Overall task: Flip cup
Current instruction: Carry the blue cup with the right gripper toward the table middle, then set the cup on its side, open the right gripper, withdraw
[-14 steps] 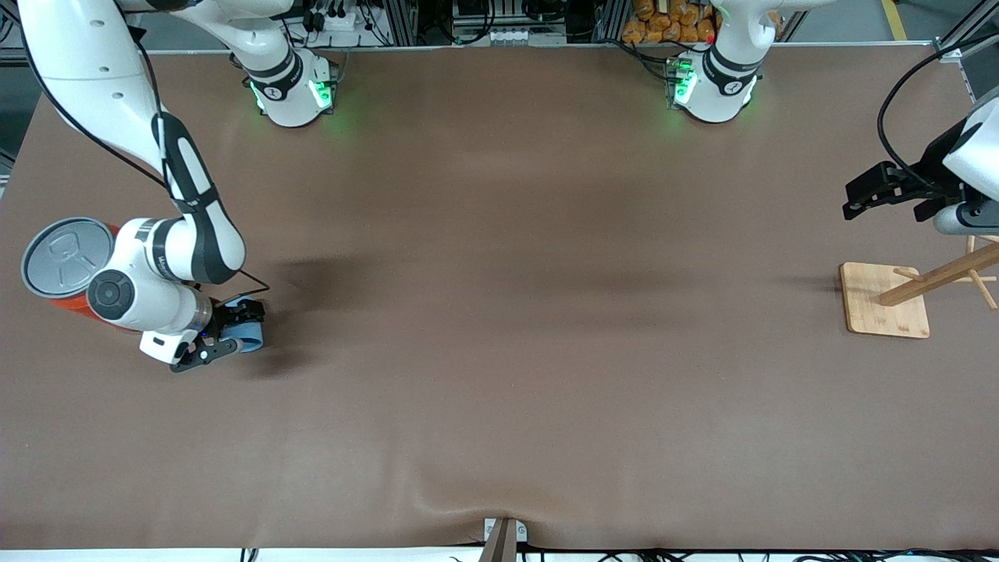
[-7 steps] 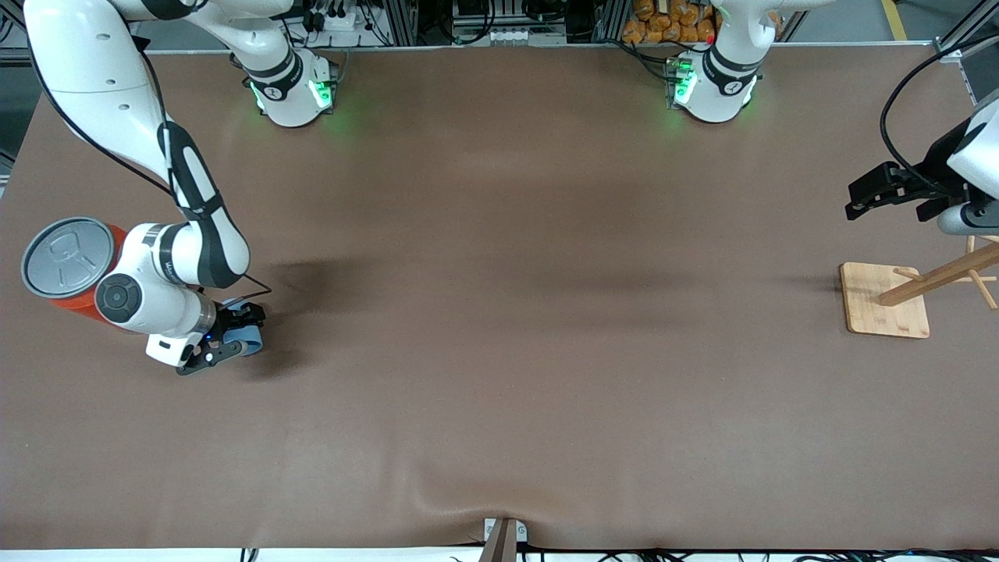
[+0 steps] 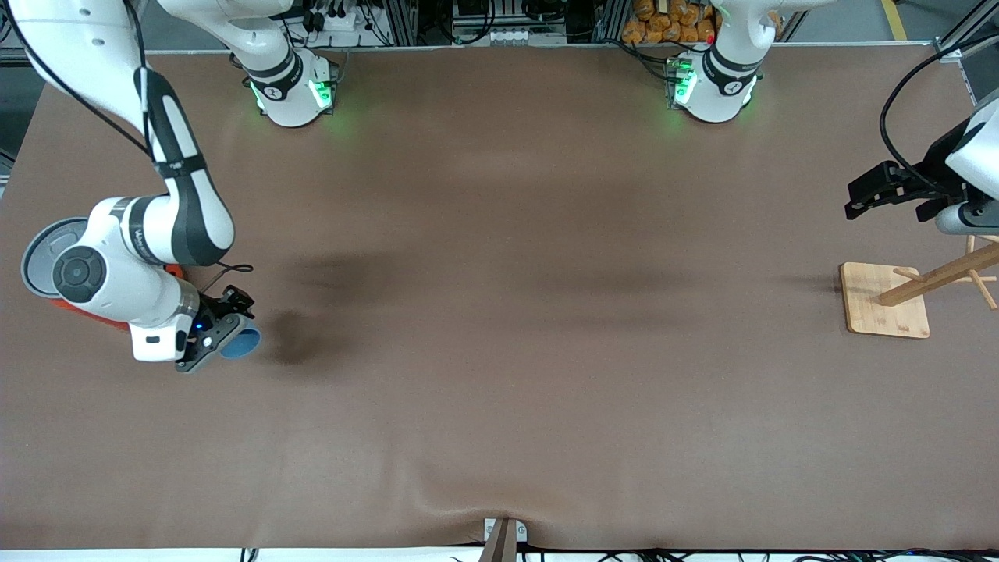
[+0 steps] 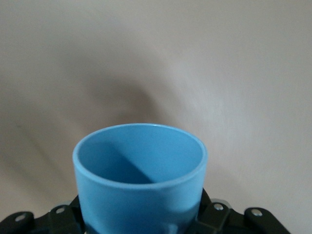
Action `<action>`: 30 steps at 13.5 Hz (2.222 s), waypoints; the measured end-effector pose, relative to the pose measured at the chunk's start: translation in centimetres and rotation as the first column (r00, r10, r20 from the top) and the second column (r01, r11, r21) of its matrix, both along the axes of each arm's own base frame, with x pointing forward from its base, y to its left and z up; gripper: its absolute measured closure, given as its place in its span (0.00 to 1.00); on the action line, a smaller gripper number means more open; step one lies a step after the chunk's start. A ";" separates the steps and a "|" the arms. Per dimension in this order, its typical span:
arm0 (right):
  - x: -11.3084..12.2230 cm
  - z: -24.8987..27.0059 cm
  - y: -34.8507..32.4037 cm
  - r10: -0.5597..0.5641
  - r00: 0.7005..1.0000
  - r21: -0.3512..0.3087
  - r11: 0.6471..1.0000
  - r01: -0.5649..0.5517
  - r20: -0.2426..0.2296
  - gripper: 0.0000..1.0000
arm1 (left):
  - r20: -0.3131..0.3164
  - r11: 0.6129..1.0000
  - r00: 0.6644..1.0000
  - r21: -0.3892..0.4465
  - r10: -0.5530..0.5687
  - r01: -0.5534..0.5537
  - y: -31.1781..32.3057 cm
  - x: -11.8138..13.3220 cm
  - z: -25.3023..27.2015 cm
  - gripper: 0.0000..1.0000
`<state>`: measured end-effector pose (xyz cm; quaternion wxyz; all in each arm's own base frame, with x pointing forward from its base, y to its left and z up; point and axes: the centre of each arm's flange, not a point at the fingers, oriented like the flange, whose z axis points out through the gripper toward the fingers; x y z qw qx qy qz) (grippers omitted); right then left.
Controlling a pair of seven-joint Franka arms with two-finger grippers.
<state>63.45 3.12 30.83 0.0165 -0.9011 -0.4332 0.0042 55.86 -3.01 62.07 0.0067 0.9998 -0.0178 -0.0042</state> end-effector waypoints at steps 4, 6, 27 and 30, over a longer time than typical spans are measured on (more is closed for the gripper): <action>0.2 1.5 9.8 0.208 0.977 0.013 0.978 -0.209 0.047 0.20 | -0.003 1.000 1.000 0.000 0.000 0.000 0.0 0.0 -0.1 0.00; -0.2 1.4 16.7 0.313 0.944 0.012 0.949 -0.316 0.108 0.20 | -0.005 1.000 1.000 -0.006 0.000 0.000 -0.1 0.0 -0.2 0.00; -3.3 1.9 37.0 0.538 0.822 -0.007 0.838 -0.546 0.186 0.00 | -0.054 0.999 0.998 -0.048 -0.011 0.009 -0.2 1.2 -2.8 0.00; -0.3 6.4 29.4 0.415 0.899 0.000 0.908 -0.420 0.142 0.00 | -0.062 0.991 0.998 -0.136 -0.011 0.003 -1.1 1.3 -3.0 0.00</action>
